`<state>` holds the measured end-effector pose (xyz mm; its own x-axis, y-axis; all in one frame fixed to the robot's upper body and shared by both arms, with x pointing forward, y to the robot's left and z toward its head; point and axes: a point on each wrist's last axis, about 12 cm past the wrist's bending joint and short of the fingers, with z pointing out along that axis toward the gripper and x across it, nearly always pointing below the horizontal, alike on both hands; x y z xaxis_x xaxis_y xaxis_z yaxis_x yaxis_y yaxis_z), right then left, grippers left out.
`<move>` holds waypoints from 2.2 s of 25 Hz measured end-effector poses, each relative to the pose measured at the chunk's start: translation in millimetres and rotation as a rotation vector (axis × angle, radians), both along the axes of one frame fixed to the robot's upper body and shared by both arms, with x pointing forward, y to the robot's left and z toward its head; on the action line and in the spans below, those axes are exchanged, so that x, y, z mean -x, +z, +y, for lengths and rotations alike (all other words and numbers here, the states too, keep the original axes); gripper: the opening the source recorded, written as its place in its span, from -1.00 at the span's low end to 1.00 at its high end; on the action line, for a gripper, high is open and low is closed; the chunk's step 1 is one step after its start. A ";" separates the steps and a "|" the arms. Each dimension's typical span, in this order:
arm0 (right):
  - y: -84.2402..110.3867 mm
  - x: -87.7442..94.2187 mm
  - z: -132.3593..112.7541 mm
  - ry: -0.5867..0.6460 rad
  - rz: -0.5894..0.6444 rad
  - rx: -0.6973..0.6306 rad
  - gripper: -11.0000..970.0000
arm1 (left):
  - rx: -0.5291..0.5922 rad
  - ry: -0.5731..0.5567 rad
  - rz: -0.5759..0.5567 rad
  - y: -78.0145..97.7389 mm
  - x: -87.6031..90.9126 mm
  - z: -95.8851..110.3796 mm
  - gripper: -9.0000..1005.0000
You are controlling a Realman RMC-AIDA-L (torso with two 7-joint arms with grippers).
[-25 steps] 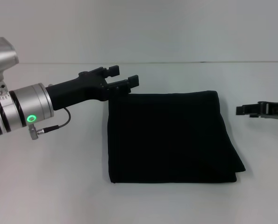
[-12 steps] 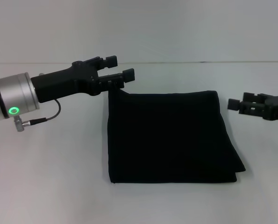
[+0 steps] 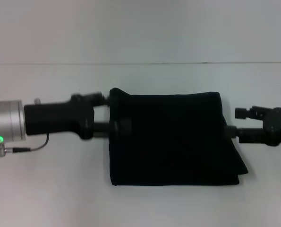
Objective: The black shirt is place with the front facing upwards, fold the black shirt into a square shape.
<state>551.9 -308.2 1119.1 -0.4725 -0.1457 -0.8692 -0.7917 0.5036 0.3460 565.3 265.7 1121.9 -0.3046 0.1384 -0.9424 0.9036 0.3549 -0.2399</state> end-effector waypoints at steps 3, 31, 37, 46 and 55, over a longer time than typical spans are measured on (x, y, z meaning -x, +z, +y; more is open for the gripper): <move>13.8 -0.4 -6.1 -0.007 0.049 0.093 0.93 | -0.125 -0.038 0.094 -3.5 1.0 -2.6 0.75; 16.2 -8.7 -2.0 -0.062 0.138 0.223 0.93 | -0.244 0.007 0.157 -6.8 -4.0 -2.8 0.74; 15.8 -9.3 -3.3 -0.060 0.139 0.207 0.93 | -0.238 0.004 0.153 -5.9 -4.3 -4.1 0.74; 18.9 -8.1 -6.5 -0.061 0.129 0.185 0.93 | -0.235 0.002 0.152 -5.9 -4.2 -5.5 0.74; 18.3 -7.3 -5.7 -0.052 0.134 0.187 0.93 | -0.234 0.003 0.149 -5.2 -4.5 -5.3 0.74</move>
